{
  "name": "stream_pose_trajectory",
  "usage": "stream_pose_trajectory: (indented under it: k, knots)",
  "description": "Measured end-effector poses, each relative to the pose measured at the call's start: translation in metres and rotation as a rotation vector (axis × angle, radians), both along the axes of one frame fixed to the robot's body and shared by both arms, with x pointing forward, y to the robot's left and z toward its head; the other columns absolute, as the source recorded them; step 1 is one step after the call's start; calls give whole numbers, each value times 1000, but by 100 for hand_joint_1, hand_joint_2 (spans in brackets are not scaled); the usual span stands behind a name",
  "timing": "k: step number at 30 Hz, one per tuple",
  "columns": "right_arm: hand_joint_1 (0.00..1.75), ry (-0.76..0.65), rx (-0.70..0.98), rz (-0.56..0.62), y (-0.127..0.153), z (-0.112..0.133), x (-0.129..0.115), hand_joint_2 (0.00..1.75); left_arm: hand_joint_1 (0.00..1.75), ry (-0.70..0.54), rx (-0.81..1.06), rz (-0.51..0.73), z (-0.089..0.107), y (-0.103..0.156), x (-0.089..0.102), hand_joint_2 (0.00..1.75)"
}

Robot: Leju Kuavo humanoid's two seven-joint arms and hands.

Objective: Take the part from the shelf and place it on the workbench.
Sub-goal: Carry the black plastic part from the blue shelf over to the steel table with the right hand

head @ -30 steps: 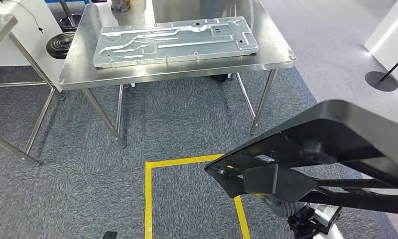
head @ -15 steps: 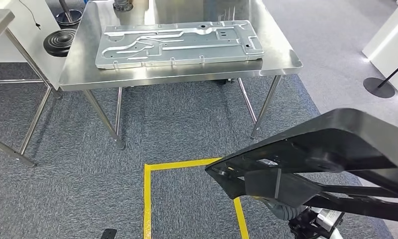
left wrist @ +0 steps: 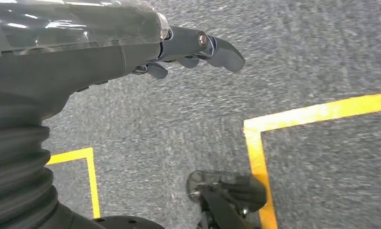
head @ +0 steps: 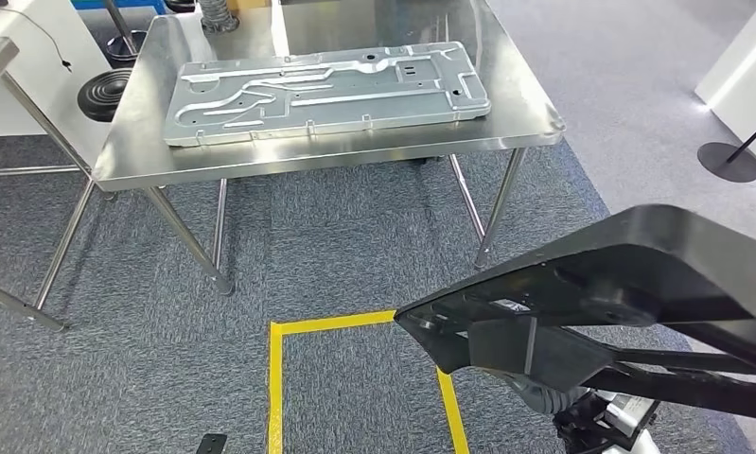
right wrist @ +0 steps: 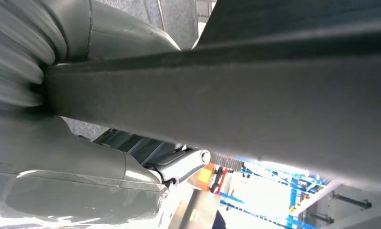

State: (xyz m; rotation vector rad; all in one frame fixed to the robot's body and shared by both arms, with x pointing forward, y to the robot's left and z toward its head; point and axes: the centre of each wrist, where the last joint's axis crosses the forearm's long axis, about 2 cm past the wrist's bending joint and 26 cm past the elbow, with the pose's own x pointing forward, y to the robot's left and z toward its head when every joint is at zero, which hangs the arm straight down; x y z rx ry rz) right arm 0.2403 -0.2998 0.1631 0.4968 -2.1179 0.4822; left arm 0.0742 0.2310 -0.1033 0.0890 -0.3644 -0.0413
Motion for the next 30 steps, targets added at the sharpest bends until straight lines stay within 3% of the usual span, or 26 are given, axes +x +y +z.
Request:
stream_pose_trajectory:
  k: [10,19,30]
  knots:
    - [155,-29,7,28,-9,14,19,175,0,-12,-2,24,1,-1,4,175]
    - [155,-20,-8,40,-7,15,35,175,0,-9,-2,51,0,-1,-3,175]
    - [155,-4,-10,49,-1,14,38,175,0,-2,-2,53,-1,-1,-9,175]
